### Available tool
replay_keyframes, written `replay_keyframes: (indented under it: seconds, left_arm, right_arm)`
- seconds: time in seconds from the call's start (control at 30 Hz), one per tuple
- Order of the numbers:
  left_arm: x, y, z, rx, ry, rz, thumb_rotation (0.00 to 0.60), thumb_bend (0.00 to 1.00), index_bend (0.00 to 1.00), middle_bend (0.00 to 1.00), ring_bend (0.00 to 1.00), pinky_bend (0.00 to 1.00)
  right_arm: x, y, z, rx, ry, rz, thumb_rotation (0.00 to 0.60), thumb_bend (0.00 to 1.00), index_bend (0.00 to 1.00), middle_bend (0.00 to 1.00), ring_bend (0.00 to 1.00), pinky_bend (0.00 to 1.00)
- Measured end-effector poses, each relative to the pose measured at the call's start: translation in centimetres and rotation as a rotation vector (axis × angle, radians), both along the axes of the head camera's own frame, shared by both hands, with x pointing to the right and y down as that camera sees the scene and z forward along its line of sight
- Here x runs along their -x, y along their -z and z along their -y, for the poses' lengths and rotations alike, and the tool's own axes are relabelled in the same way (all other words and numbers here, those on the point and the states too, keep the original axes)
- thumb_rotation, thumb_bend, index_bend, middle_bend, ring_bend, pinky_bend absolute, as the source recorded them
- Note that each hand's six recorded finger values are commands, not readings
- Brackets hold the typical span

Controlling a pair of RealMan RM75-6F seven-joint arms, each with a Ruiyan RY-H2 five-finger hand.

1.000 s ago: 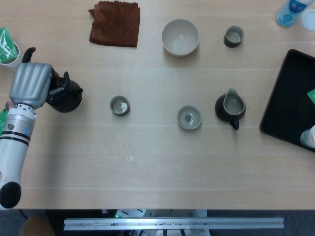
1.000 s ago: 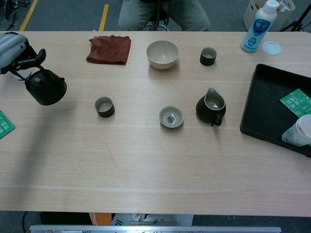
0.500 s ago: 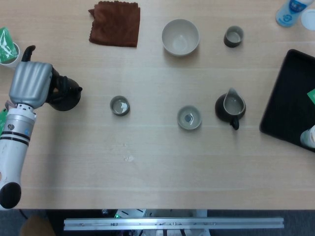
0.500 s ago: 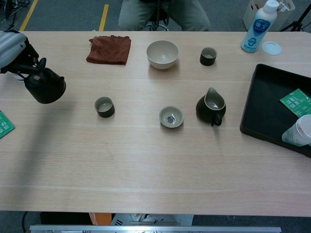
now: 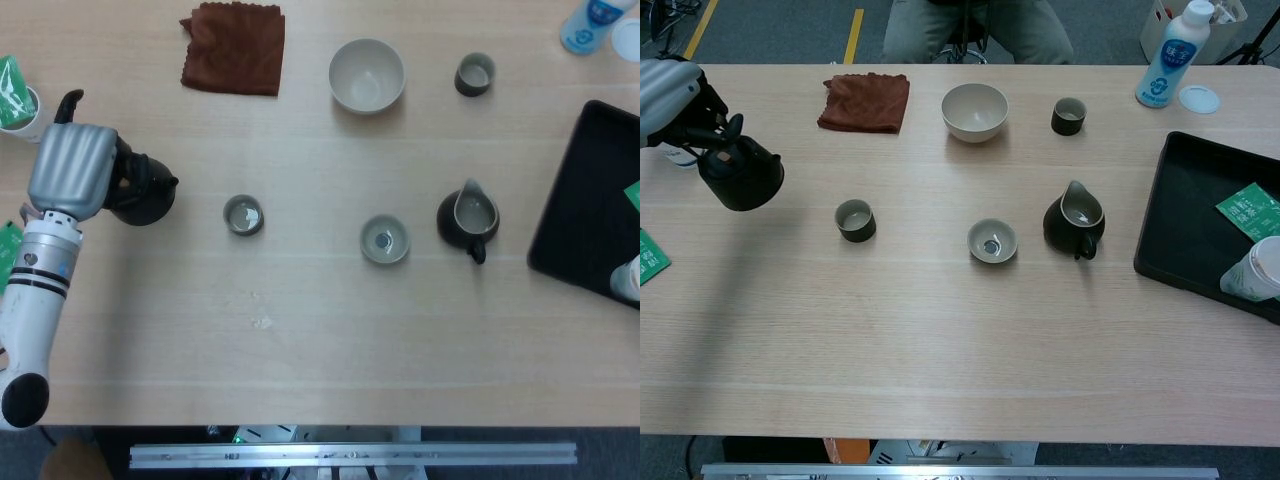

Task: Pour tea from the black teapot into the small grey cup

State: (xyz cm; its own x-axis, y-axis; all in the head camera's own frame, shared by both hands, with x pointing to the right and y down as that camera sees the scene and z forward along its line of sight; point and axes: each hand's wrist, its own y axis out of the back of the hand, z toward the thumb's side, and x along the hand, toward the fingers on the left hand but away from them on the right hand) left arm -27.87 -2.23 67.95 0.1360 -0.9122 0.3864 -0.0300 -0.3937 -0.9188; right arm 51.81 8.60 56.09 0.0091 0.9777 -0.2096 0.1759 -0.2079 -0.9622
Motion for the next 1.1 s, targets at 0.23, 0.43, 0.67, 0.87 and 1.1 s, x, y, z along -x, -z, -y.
replay_keyframes:
  seconds: [0.23, 0.43, 0.67, 0.87, 1.1]
  left_arm:
    - [-2.2, 0.0, -0.1, -0.008, -0.052, -0.001, 0.333, 0.50, 0.91, 1.00, 0.79, 0.10]
    - [-4.2, -0.1, -0.3, -0.025, -0.104, 0.019, 0.341, 0.50, 0.91, 1.00, 0.79, 0.10]
    - [-5.8, -0.8, -0.6, -0.043, -0.150, 0.064, 0.335, 0.50, 0.91, 1.00, 0.79, 0.10]
    - [-6.7, -1.3, -0.8, -0.063, -0.170, 0.101, 0.334, 0.50, 0.90, 1.00, 0.79, 0.10]
    - [-7.7, -1.7, -1.0, -0.096, -0.199, 0.131, 0.342, 0.50, 0.90, 1.00, 0.79, 0.10]
  right_arm:
    - [-0.1, 0.0, -0.1, 0.001, -0.002, 0.000, 0.600, 0.00, 0.43, 0.36, 0.21, 0.23]
    - [-0.2, -0.1, -0.1, 0.004, -0.003, 0.002, 0.600, 0.00, 0.43, 0.36, 0.21, 0.23]
    - [-0.5, -0.2, -0.2, 0.007, -0.008, 0.003, 0.600, 0.00, 0.43, 0.36, 0.21, 0.23]
    - [-0.6, -0.4, -0.2, 0.010, -0.011, 0.005, 0.600, 0.00, 0.43, 0.36, 0.21, 0.23]
    - [-0.8, -0.5, -0.2, 0.012, -0.012, 0.006, 0.600, 0.00, 0.43, 0.36, 0.21, 0.23]
